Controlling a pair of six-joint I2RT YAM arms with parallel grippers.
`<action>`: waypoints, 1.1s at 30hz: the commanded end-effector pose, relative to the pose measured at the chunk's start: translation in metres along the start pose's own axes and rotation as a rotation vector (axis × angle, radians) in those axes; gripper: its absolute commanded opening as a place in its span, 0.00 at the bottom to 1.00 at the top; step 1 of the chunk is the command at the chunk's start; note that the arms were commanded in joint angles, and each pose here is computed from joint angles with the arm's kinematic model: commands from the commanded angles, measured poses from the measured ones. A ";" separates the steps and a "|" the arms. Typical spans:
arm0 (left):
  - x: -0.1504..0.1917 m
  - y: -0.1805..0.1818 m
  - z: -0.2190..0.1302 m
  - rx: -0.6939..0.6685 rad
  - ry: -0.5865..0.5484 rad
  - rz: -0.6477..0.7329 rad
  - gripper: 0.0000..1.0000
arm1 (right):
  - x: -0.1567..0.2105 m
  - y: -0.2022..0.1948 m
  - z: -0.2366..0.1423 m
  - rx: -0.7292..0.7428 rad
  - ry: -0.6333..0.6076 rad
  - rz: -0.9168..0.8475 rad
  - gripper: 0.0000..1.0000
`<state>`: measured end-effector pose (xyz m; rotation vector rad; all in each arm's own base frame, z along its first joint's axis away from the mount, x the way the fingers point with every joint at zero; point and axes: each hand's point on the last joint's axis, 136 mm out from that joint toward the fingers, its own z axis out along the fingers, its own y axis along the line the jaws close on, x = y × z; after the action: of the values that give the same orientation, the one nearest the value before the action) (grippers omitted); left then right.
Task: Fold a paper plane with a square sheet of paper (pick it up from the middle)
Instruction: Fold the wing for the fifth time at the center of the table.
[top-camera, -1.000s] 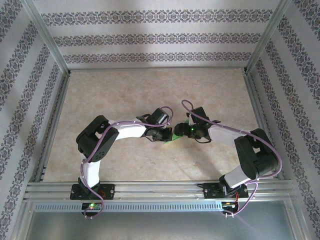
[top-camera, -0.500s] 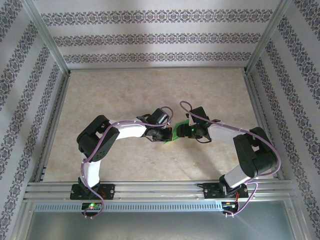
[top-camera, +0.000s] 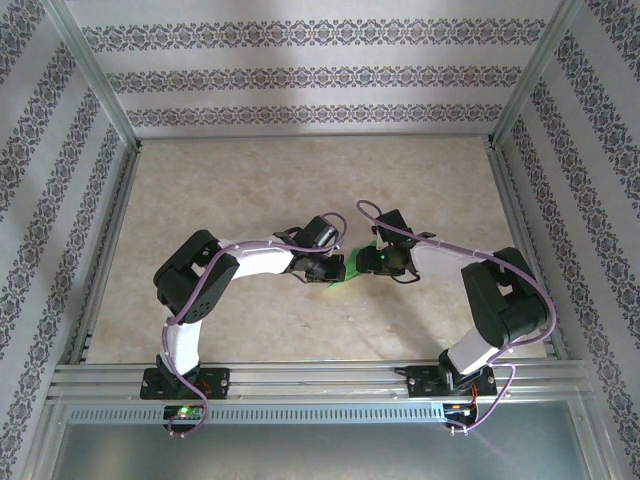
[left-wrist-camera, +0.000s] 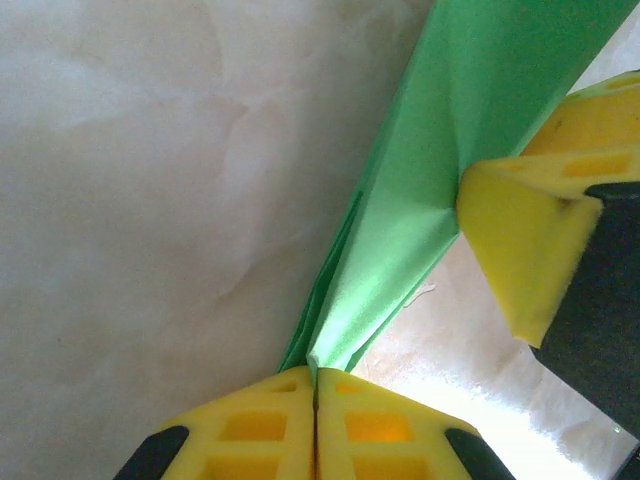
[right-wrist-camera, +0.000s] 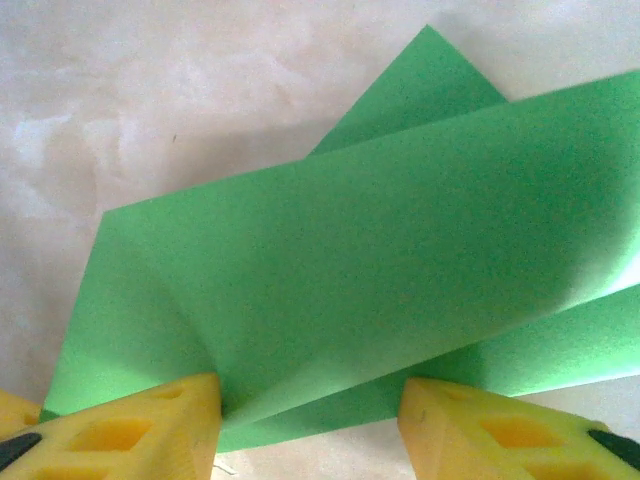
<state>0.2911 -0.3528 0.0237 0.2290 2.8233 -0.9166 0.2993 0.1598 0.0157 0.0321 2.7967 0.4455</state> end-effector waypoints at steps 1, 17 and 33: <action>0.005 0.013 0.004 -0.040 0.043 -0.030 0.08 | 0.023 -0.029 0.015 0.138 0.082 0.013 0.53; 0.008 0.018 0.007 -0.058 0.064 -0.035 0.08 | 0.000 -0.002 -0.005 0.028 0.012 0.072 0.48; 0.010 0.019 0.008 -0.061 0.077 -0.031 0.08 | -0.019 0.055 -0.061 -0.347 -0.146 0.217 0.28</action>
<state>0.2914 -0.3539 0.0211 0.2265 2.8497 -0.9056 0.3004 0.1775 0.0954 0.2301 2.5454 0.8423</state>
